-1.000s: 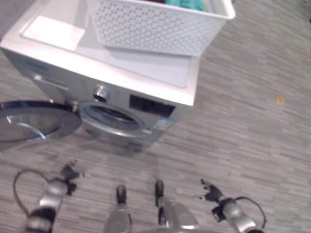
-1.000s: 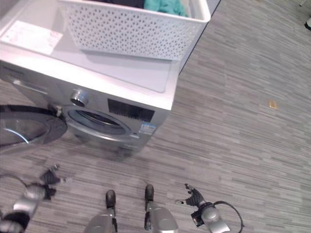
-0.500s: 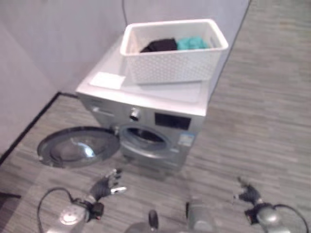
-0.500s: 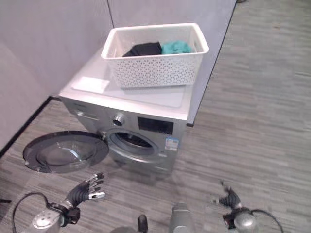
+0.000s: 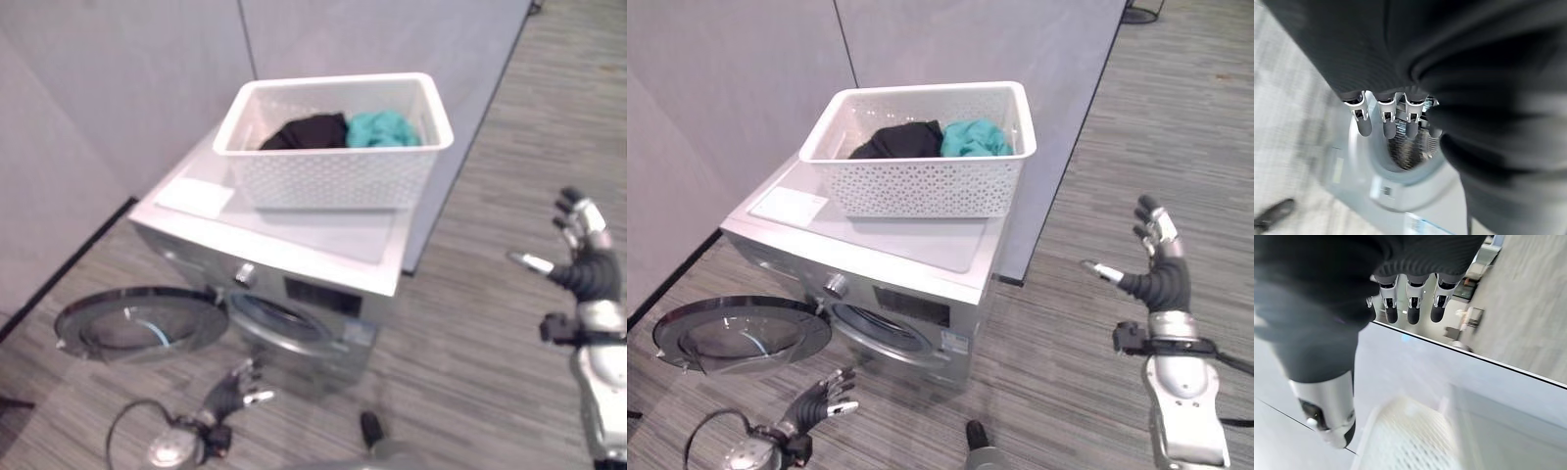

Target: Grab the laundry basket,head to the washer,open it,put in the laundry and shut it.

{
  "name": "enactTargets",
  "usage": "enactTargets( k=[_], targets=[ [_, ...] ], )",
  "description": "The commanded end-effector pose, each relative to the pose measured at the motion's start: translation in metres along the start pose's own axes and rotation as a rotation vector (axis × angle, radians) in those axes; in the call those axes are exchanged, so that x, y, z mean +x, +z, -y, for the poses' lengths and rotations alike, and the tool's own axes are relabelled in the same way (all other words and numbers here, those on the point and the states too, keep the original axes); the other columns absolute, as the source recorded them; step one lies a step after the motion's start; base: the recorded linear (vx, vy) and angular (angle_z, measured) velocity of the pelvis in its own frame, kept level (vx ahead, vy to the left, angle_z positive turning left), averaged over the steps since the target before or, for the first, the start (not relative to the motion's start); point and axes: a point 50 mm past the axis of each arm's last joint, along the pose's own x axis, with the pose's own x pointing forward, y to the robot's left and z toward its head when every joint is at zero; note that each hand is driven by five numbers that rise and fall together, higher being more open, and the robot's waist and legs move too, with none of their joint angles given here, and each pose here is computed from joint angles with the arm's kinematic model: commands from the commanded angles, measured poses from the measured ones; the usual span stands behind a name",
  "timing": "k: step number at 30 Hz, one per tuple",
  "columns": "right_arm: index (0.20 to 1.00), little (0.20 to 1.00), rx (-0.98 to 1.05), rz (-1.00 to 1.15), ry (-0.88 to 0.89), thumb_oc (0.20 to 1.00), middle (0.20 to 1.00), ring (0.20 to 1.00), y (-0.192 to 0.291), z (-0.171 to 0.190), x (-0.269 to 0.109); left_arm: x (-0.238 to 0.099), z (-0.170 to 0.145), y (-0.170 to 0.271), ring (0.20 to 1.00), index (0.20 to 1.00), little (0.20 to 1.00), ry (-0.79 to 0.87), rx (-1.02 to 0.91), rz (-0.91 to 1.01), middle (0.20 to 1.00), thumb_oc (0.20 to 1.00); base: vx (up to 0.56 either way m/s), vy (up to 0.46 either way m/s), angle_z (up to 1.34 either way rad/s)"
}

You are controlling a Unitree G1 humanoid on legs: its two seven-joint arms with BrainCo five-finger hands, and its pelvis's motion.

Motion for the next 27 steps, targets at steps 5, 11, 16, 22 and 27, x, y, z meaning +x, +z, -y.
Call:
enactTargets(
  k=[5, 11, 16, 22, 27],
  targets=[
    [1.0, 1.0, 0.028, 0.534, -0.311, 1.0, 1.0, 1.0, 0.088, 0.024, 0.025, 0.003, -0.022, 0.025, 1.0, 1.0, 1.0, 0.077, 0.119, 0.075, 1.0, 1.0, 0.04, -0.052, -0.02],
    [1.0, 1.0, -0.034, 0.718, -0.279, 1.0, 1.0, 1.0, 0.13, 0.026, 0.049, 0.007, -0.02, 0.029, 1.0, 1.0, 1.0, 0.052, 0.15, 0.074, 1.0, 1.0, 0.0, -0.03, -0.02],
    [1.0, 1.0, -0.299, 0.591, -0.113, 1.0, 1.0, 1.0, 0.138, 0.029, 0.108, 0.01, -0.02, 0.038, 1.0, 1.0, 1.0, 0.016, 0.189, 0.092, 1.0, 1.0, -0.01, -0.023, 0.04],
    [1.0, 1.0, -0.688, 0.306, 0.019, 1.0, 1.0, 1.0, 0.135, 0.036, 0.175, 0.012, -0.023, 0.056, 1.0, 1.0, 1.0, 0.002, 0.204, 0.141, 1.0, 1.0, 0.0, -0.022, 0.05],
    [1.0, 1.0, -0.734, 0.287, 0.062, 1.0, 1.0, 1.0, 0.148, 0.023, 0.196, 0.013, -0.024, 0.063, 1.0, 1.0, 1.0, 0.018, 0.185, 0.179, 1.0, 1.0, 0.03, -0.052, 0.2]
  ],
)
